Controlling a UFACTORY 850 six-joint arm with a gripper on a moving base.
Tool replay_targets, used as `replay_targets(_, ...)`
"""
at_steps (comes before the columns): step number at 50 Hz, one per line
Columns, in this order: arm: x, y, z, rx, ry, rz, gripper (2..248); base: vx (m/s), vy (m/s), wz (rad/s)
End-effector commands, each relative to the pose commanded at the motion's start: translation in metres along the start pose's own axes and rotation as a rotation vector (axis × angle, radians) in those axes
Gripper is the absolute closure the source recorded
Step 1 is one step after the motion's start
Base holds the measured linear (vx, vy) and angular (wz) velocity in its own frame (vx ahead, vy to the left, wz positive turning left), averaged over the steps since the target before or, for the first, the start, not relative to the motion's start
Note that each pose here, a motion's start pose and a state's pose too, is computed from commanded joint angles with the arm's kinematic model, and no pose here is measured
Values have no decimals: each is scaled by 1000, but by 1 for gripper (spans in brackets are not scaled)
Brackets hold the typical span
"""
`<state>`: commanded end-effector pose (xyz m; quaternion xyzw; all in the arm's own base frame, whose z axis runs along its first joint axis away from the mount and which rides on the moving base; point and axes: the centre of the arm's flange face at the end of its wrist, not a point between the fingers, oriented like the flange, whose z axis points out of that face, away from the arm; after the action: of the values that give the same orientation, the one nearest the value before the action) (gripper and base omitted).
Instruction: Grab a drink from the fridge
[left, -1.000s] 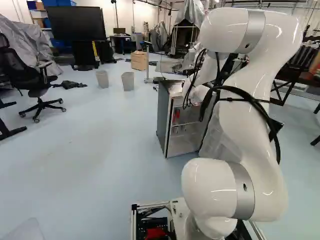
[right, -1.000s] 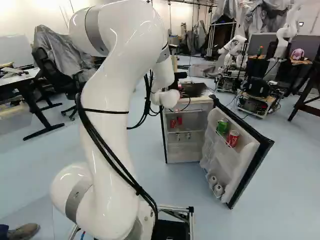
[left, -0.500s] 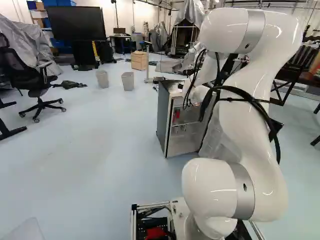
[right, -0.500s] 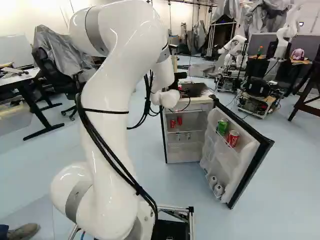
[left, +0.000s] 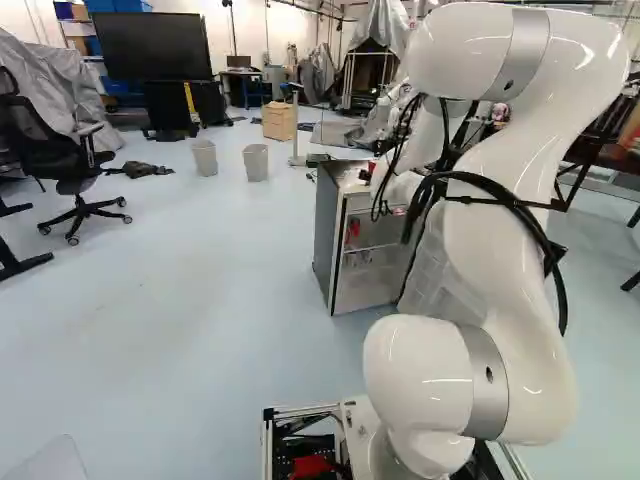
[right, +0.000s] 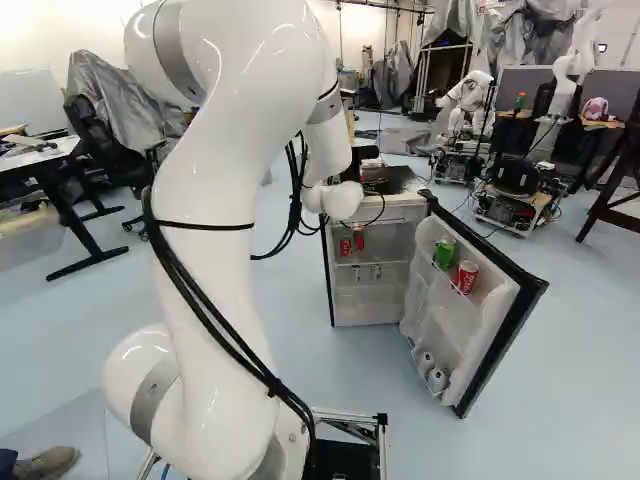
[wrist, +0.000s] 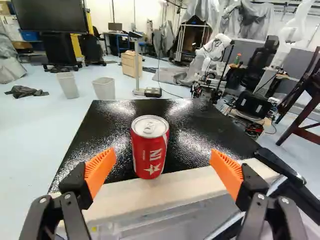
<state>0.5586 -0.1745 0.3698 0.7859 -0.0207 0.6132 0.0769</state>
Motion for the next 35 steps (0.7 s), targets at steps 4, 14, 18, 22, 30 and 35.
replay_targets(4,-1,6,-4,-11,-3,3,3,0,0,0)
replay_targets(14,-4,21,-11,-38,-8,10,3,0,0,0)
replay_targets(18,-5,28,-13,-50,-10,13,3,0,0,0)
replay_targets(22,-6,34,-15,-61,-12,16,3,0,0,0)
replay_targets(30,-5,47,-20,-84,-9,21,3,0,0,0)
replay_targets(35,-1,56,-24,-100,-3,22,3,0,0,0)
